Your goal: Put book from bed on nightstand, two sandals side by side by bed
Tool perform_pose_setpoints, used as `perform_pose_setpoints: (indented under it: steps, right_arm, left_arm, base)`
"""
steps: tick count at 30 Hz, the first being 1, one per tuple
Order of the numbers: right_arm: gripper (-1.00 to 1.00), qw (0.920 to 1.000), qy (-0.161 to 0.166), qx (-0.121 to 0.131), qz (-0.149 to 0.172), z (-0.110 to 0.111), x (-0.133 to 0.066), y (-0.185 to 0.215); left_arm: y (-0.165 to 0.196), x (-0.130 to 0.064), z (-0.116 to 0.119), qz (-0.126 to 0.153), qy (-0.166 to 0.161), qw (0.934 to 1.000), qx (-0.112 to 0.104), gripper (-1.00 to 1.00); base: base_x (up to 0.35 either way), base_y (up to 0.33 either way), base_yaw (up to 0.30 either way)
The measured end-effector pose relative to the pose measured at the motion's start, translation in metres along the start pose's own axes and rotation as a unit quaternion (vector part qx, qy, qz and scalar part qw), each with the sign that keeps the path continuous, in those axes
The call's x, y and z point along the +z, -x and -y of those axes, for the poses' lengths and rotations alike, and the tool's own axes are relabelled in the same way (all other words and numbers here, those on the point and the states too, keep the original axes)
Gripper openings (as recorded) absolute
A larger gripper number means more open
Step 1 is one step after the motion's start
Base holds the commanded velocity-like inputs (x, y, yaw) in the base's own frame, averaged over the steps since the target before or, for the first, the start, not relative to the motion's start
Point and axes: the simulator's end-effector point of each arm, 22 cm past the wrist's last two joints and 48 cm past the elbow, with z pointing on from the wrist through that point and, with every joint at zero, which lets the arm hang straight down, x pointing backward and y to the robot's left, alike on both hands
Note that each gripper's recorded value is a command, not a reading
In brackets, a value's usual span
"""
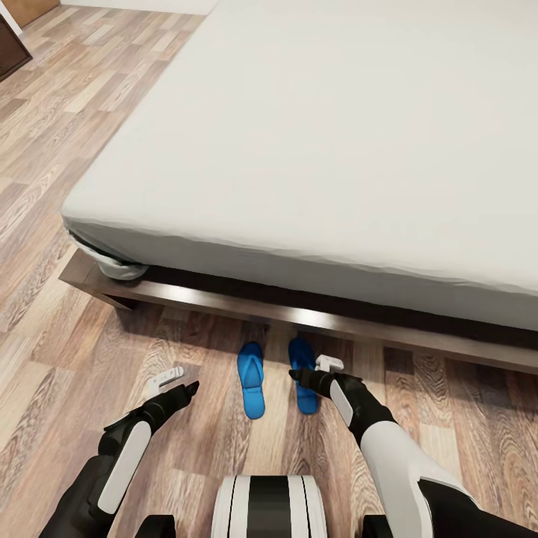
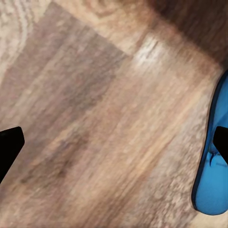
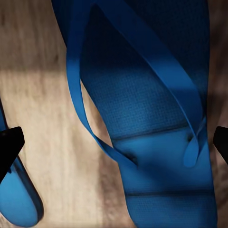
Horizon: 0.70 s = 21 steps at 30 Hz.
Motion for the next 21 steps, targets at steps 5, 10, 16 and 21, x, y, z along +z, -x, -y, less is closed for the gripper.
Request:
perform_pose_setpoints:
  steps: [5, 10, 16, 21]
  right_arm:
    - [1.0, 1.0, 0.0, 0.0, -0.001, -0.0001, 0.0001, -0.0007]
    - [1.0, 1.0, 0.0, 0.0, -0.001, -0.0001, 0.0002, -0.0009]
    - [1.0, 1.0, 0.0, 0.001, -0.001, -0.0003, 0.0002, -0.001]
    - [1.0, 1.0, 0.001, 0.003, 0.0, -0.0007, 0.0002, -0.0007]
  left_arm:
    - [-0.0001, 0.0, -0.0001, 0.0, 0.0, 1.0, 0.0, 1.0]
    - [0.0002, -0.0001, 0.0001, 0.0, 0.0, 1.0, 0.0, 1.0]
    - [0.0004, -0.0001, 0.0002, 0.0, 0.0, 1.0, 0.0, 1.0]
    - [0.0002, -0.0002, 0.0002, 0.0, 0.0, 1.0, 0.0, 1.0]
  base:
    - [0.0, 0.0, 0.0]
    - [0.0, 0.0, 0.0]
    - [0.0, 0.0, 0.0]
    - [0.0, 0.0, 0.0]
